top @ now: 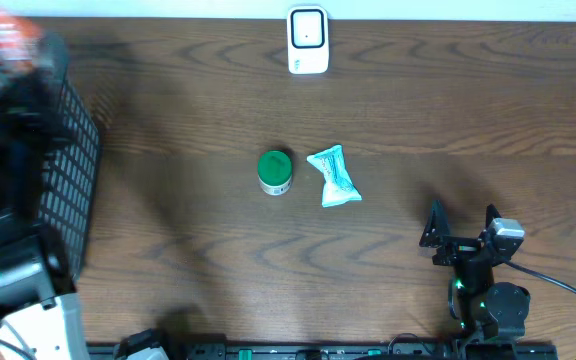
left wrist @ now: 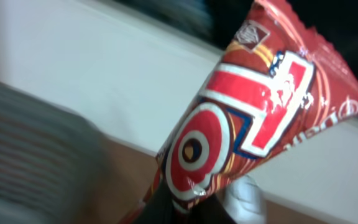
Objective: Scan the item barcode
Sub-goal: 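Place the red bar left of the jar and release it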
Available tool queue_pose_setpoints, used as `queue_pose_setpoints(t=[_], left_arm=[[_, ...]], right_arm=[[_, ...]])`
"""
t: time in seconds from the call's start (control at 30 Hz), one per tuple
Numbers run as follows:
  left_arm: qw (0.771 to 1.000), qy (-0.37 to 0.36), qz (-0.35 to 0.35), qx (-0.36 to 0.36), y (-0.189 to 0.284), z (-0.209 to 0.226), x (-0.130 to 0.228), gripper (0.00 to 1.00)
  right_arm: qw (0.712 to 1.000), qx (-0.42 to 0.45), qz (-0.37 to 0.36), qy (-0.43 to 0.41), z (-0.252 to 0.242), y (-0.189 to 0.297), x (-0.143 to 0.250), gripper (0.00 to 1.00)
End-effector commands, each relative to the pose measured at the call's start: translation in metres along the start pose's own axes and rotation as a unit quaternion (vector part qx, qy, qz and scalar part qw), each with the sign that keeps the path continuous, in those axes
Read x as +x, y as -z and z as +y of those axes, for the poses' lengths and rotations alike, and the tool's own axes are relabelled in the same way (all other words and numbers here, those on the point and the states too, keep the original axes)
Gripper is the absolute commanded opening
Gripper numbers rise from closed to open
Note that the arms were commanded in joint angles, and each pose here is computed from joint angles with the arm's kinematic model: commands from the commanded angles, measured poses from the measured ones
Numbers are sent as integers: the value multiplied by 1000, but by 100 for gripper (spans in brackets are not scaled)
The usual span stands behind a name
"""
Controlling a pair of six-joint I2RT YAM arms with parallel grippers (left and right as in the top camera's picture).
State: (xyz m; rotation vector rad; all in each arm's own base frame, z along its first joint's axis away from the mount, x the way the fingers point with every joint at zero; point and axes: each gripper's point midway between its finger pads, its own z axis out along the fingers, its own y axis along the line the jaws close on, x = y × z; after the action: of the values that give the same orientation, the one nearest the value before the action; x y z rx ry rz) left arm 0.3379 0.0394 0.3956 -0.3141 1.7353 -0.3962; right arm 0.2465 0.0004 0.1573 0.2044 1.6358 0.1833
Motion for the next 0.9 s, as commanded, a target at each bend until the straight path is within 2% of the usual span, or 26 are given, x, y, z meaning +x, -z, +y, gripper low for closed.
queue_pose_setpoints(t=[0.0, 0.17, 0.3, 0.5, 0.63, 0.77, 0.8, 0.87], left_arm=[[989, 25, 132, 53, -27, -38, 72, 7], [958, 8, 279, -69, -61, -31, 179, 8], [922, 22, 370, -114, -86, -33, 259, 7], [868, 89, 431, -232, -104, 6, 338, 8], [839, 85, 466, -267, -105, 25, 376, 9], [840, 67, 473, -257, -109, 27, 382, 89], [844, 67, 468, -253, -110, 25, 378, 97], [857, 60, 456, -234, -110, 16, 362, 98]], right_arm=[[1000, 2, 0, -6, 0, 0, 1, 99], [1000, 2, 0, -6, 0, 0, 1, 99], [1000, 2, 0, -6, 0, 0, 1, 99], [1000, 2, 0, -6, 0, 0, 1, 99], [1000, 2, 0, -6, 0, 0, 1, 99], [1000, 2, 0, -6, 0, 0, 1, 99], [1000, 2, 0, -6, 0, 0, 1, 99], [1000, 2, 0, -6, 0, 0, 1, 99]])
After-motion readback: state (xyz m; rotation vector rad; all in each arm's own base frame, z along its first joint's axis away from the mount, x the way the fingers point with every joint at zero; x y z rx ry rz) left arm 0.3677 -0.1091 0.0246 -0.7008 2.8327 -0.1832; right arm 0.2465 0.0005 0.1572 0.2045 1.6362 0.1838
